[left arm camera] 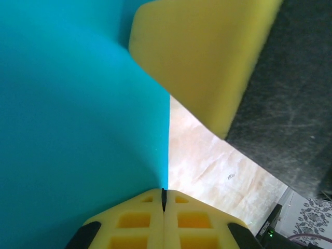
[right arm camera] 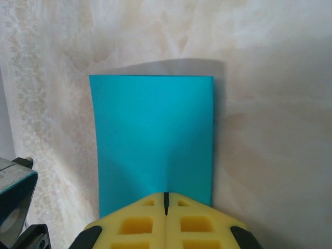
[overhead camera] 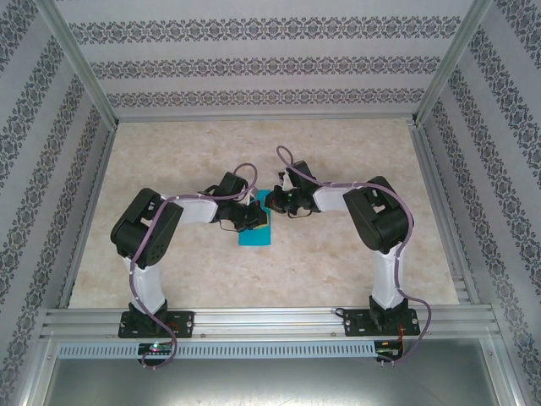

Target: Fold a paper plane with a square sheet of paper (pick it up from the middle)

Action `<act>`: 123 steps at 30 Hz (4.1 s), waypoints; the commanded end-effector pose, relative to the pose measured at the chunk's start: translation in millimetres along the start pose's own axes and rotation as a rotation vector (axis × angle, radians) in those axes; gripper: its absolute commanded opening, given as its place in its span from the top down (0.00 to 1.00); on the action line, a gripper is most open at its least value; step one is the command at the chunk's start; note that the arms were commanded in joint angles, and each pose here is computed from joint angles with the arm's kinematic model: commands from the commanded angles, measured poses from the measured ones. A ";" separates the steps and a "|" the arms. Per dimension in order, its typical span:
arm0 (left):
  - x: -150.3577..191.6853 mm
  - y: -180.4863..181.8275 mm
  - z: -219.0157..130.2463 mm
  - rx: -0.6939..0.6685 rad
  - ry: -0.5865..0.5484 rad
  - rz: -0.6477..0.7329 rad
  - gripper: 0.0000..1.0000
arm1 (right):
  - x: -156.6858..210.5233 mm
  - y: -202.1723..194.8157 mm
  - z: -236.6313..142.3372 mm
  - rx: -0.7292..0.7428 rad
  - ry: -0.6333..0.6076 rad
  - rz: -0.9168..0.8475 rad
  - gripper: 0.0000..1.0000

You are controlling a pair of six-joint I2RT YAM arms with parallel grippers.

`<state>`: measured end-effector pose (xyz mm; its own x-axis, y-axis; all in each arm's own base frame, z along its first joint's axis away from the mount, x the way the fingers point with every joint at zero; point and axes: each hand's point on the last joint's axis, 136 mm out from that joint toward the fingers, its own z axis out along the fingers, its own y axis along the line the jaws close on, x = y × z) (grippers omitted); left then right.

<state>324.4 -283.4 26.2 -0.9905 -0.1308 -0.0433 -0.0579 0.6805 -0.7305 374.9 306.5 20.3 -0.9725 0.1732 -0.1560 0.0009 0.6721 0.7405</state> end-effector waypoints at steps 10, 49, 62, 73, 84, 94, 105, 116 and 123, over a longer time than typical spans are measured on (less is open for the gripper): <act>9.9 24.6 7.8 -0.122 0.044 -0.020 1.00 | -0.8 -12.0 5.4 0.034 0.013 0.001 1.00; 28.4 37.9 5.2 -0.160 0.106 -0.038 1.00 | -21.4 14.1 -16.7 -0.029 -0.021 -0.025 1.00; 1.5 -16.2 -1.1 0.021 0.032 0.075 1.00 | -12.9 -16.4 5.6 0.064 0.040 0.023 1.00; -6.4 -17.9 13.1 0.066 0.035 0.070 1.00 | -10.2 -23.3 8.8 0.087 0.058 0.045 1.00; 30.3 14.0 19.1 -0.066 0.114 0.053 1.00 | -6.6 -32.6 9.1 0.115 0.066 0.070 1.00; 62.4 13.4 13.9 -0.081 0.123 0.046 1.00 | -5.5 -41.9 7.5 0.134 0.069 0.090 1.00; 95.4 17.0 12.8 -0.100 0.139 0.041 1.00 | -7.7 -46.5 7.5 0.136 0.067 0.095 1.00; 90.9 0.4 -2.4 -0.112 0.109 0.109 0.99 | -9.1 -43.2 7.4 0.129 0.070 0.093 1.00; 49.3 -9.9 -45.1 -0.115 -0.014 0.082 0.83 | -17.9 -16.3 -3.3 0.073 0.058 0.040 1.00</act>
<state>253.7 -285.2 42.3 -0.9970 -0.0296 -0.0720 0.0252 0.7526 -0.6580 386.4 301.5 18.8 -0.9857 0.1524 -0.0719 0.0513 0.6780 0.7333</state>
